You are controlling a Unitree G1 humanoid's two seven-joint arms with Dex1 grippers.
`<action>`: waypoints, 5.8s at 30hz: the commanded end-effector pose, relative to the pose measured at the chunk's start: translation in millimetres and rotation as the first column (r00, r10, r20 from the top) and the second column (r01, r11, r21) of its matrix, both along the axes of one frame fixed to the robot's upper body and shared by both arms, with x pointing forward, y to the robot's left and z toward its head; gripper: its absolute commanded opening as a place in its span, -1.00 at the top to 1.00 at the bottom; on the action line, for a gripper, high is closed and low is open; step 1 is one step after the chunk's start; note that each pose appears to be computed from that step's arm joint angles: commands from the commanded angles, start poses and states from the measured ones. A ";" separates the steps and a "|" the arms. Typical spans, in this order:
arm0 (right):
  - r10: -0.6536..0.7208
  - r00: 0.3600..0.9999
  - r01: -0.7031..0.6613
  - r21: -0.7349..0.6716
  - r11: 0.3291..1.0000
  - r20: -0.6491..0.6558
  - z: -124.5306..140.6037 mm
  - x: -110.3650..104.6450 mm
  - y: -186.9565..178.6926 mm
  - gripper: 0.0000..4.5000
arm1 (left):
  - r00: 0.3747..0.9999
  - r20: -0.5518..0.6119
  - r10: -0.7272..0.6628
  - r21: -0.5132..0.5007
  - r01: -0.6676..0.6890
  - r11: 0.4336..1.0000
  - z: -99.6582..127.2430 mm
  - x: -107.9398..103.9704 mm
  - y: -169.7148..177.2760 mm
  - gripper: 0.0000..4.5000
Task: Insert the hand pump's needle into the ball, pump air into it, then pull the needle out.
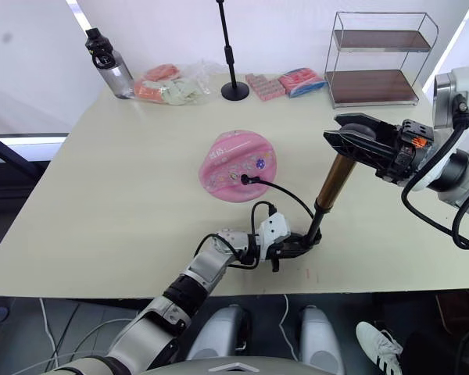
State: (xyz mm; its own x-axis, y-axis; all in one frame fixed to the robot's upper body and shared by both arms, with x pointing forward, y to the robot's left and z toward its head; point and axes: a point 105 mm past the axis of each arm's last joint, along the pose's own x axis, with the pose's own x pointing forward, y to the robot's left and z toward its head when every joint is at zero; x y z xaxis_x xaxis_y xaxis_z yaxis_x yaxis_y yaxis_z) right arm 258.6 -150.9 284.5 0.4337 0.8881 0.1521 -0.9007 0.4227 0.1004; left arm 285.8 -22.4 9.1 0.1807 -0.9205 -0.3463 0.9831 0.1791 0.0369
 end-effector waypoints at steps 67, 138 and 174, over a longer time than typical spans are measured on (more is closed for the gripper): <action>0.089 0.996 -0.082 -0.215 0.973 0.023 -14.4 11.9 -4.0 0.09 | 0.986 -0.157 -0.050 0.076 0.062 0.995 -37.6 -20.7 17.3 0.59; 0.081 0.991 -0.048 -0.290 0.956 0.102 -52.1 9.4 0.9 0.09 | 0.983 -0.174 -0.052 0.106 0.072 0.992 -43.6 -21.7 25.5 0.59; 0.096 0.985 -0.067 -0.198 0.978 0.140 -59.8 5.8 0.6 0.09 | 0.983 -0.179 -0.040 0.115 0.061 0.992 -47.4 -22.2 29.6 0.59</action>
